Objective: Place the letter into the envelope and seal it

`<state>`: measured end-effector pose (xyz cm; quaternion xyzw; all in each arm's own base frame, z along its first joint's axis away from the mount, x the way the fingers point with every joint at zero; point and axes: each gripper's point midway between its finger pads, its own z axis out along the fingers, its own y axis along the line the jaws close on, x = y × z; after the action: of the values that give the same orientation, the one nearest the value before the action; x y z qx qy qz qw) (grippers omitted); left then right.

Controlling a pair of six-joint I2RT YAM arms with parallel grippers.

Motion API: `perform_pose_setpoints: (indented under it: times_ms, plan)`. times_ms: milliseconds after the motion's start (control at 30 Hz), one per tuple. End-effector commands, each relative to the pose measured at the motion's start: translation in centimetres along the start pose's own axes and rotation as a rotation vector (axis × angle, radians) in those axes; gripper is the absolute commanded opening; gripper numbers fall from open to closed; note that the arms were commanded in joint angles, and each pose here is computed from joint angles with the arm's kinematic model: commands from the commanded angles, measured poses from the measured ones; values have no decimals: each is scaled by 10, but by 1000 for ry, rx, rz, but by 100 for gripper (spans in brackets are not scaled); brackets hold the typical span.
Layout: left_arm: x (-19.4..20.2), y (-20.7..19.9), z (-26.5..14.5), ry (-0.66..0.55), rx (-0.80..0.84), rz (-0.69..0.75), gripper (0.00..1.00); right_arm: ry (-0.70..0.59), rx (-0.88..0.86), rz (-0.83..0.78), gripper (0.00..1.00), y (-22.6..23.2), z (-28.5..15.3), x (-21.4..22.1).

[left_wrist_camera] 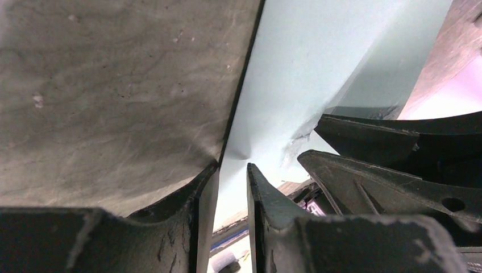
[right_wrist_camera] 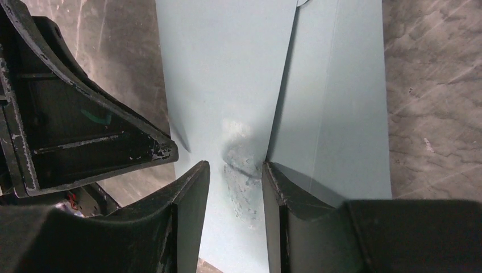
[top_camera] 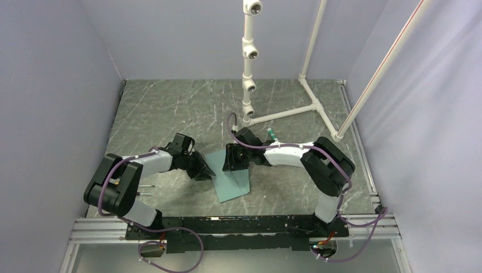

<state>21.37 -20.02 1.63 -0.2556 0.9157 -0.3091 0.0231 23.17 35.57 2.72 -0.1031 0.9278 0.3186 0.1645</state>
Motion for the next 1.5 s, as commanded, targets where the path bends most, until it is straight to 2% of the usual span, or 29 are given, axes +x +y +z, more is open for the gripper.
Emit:
perform_pose_setpoints:
  times_ms: [0, 300, 467, 567, 633, 700, 800, 900, 1100, 1300, 1467]
  plan:
    - [-16, 36, 3, -111, -168, 26, 33, -43, -13, 2, 43, 11, -13, -14]
    - [-27, 22, -43, -274, -151, 87, 38, -368, 70, -86, 50, 10, -111, -74]
    - [-40, 3, -79, -428, -93, 163, 51, -497, 229, -55, 54, -34, -156, -89]
    - [-46, -13, -102, -525, -30, 228, 59, -553, 306, 56, 55, -74, -180, -95]
    - [-48, -23, -117, -577, 8, 283, 63, -556, 332, 128, 54, -99, -187, -94]
    - [-56, -27, -134, -655, 10, 311, 73, -535, 381, 163, 54, -123, -189, -94]
    - [-63, -35, -158, -753, 17, 353, 85, -464, 444, 160, 54, -150, -184, -101]
    - [-67, -43, -173, -801, 26, 394, 93, -395, 490, 121, 54, -170, -172, -110]
    - [-66, -63, -178, -780, 74, 426, 93, -274, 498, 65, 50, -194, -134, -124]
    - [-62, -78, -168, -726, 140, 470, 93, -249, 505, 55, 45, -204, -112, -141]
    - [-66, -92, -173, -732, 154, 512, 93, -208, 537, 38, 41, -214, -103, -140]
